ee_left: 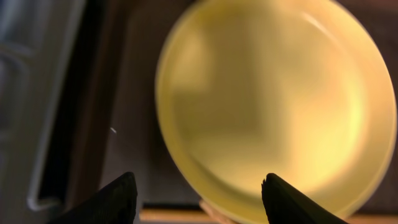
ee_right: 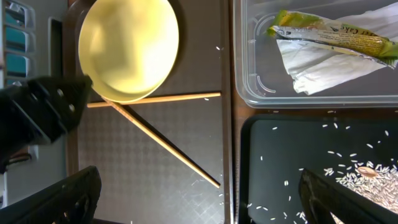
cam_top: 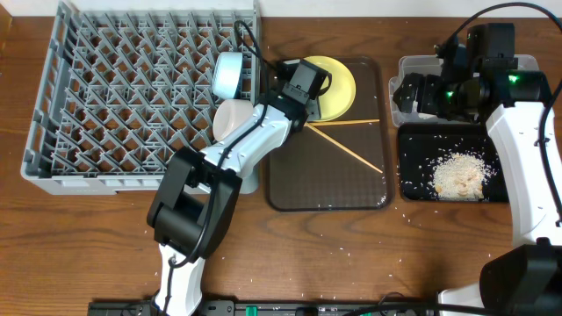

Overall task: Sort waste into correct bins and load items into the dishwasher
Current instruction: 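Release the bowl and reach the left gripper to the yellow plate, then grasp the yellow plate rim with the left gripper and drag it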

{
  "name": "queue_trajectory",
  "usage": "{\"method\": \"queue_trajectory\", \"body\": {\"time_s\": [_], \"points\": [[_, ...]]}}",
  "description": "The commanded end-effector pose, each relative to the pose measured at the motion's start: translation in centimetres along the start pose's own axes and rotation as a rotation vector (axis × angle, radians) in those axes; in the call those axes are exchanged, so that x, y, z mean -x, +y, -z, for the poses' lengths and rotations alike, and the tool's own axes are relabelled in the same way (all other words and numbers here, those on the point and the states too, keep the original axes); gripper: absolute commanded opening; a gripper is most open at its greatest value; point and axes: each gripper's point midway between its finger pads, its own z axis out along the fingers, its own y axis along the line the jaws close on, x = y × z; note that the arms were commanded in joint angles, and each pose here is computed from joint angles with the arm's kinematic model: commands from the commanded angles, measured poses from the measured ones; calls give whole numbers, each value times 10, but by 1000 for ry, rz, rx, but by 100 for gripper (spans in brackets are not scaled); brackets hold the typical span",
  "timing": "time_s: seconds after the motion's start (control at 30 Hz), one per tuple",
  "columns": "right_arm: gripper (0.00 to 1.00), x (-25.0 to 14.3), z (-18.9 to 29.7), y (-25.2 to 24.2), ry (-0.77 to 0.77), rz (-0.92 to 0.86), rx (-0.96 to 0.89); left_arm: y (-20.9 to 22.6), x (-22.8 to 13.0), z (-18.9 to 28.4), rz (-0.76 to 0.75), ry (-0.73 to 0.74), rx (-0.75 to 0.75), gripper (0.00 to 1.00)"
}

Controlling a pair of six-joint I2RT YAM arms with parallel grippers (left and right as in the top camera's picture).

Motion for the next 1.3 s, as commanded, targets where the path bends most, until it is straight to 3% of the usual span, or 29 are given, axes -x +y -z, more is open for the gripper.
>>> {"method": "queue_trajectory", "body": {"time_s": [0.0,0.37,0.63,0.73,0.87,0.9,1.27], "points": [[99,2,8,-1,-21,16,-2,22,14,-16,107,-101,113,65],[99,1,8,-1,-18,17,-3,25,-5,-59,103,-100,130,55],[99,0,8,-1,-14,21,-4,20,-12,-79,106,-117,113,53],[99,0,8,-1,-13,20,-4,24,-22,-89,98,-99,128,45],[99,0,8,-1,-13,20,-4,26,-22,-89,96,-101,134,12],[99,0,8,-1,-14,20,-4,26,-22,-89,95,-101,136,8],[99,0,8,-1,-11,20,-4,18,-1,-66,-38,-127,118,7]]}}
